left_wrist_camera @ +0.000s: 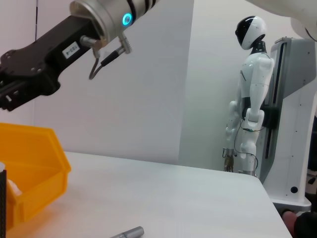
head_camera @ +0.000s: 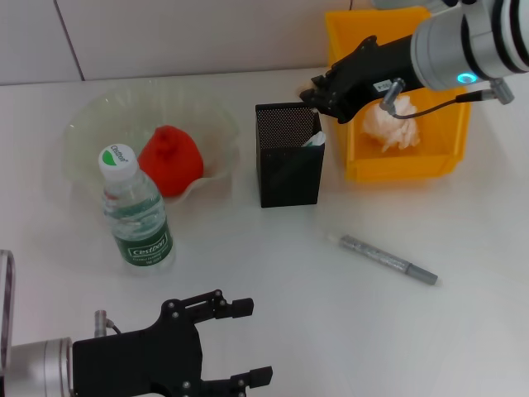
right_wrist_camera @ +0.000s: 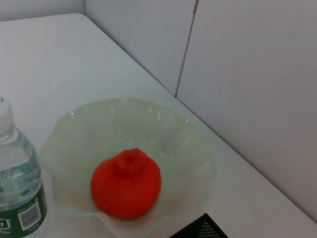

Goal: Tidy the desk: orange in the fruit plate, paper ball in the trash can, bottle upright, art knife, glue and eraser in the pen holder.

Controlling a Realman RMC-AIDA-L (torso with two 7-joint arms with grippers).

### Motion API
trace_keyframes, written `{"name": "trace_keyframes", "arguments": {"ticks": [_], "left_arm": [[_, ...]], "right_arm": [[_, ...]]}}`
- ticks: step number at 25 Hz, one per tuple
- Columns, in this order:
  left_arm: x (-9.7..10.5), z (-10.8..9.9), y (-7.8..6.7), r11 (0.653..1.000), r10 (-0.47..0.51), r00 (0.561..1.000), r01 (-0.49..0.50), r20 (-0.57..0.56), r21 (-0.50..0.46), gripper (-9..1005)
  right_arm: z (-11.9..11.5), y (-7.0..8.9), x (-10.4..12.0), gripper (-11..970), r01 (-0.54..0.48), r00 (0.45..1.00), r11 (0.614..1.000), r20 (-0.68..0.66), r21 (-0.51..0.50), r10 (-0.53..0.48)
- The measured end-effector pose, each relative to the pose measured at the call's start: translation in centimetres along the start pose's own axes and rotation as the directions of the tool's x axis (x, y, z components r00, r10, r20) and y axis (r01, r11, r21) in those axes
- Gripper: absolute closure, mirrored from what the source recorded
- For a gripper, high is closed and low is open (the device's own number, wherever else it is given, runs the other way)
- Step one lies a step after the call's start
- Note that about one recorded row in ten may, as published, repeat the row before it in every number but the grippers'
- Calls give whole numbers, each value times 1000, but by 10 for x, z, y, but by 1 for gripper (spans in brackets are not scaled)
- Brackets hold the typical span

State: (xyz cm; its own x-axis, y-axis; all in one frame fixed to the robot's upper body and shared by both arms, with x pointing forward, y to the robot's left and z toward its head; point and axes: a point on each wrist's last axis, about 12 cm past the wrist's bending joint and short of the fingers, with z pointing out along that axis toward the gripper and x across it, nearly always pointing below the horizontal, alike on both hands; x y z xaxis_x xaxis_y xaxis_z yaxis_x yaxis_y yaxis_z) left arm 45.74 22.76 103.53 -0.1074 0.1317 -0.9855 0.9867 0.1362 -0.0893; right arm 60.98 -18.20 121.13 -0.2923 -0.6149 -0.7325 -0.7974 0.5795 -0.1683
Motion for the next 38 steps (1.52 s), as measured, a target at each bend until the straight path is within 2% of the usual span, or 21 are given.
{"name": "trace_keyframes", "arguments": {"ticks": [6,13,20,25,29,32,36,38], "left_arm": [[0,0,0,1000,-1,1000,1,1,0,210],[0,0,0,1000,-4,1000,4,3,-2,210],[1,0,-1,1000,-6,1000,6,1,-3,210],[1,-1,-1,1000,-5,1000,5,0,-3,210],[1,-1,-1,1000,-4,1000,4,-3,0,210],[1,-1,0,1000,-1,1000,1,-3,0,210],[0,0,0,1000,2,1000,-2,-3,3,210],[0,0,0,1000,3,1000,-3,-3,3,210]], "right_arm": [[19,0,1,808,-8,1000,1000,-19,-22,7],[20,5,0,796,10,1000,999,-27,-32,-10],[9,9,-4,558,-47,998,998,-39,-40,45],[-24,18,-6,410,-109,992,994,-62,-30,107],[-44,26,-2,269,-170,959,985,-231,-11,163],[-39,31,9,145,-214,917,977,-348,-23,192],[-16,31,26,144,-276,864,959,-453,-63,219],[-11,31,29,145,-281,855,957,-471,-70,217]]}}
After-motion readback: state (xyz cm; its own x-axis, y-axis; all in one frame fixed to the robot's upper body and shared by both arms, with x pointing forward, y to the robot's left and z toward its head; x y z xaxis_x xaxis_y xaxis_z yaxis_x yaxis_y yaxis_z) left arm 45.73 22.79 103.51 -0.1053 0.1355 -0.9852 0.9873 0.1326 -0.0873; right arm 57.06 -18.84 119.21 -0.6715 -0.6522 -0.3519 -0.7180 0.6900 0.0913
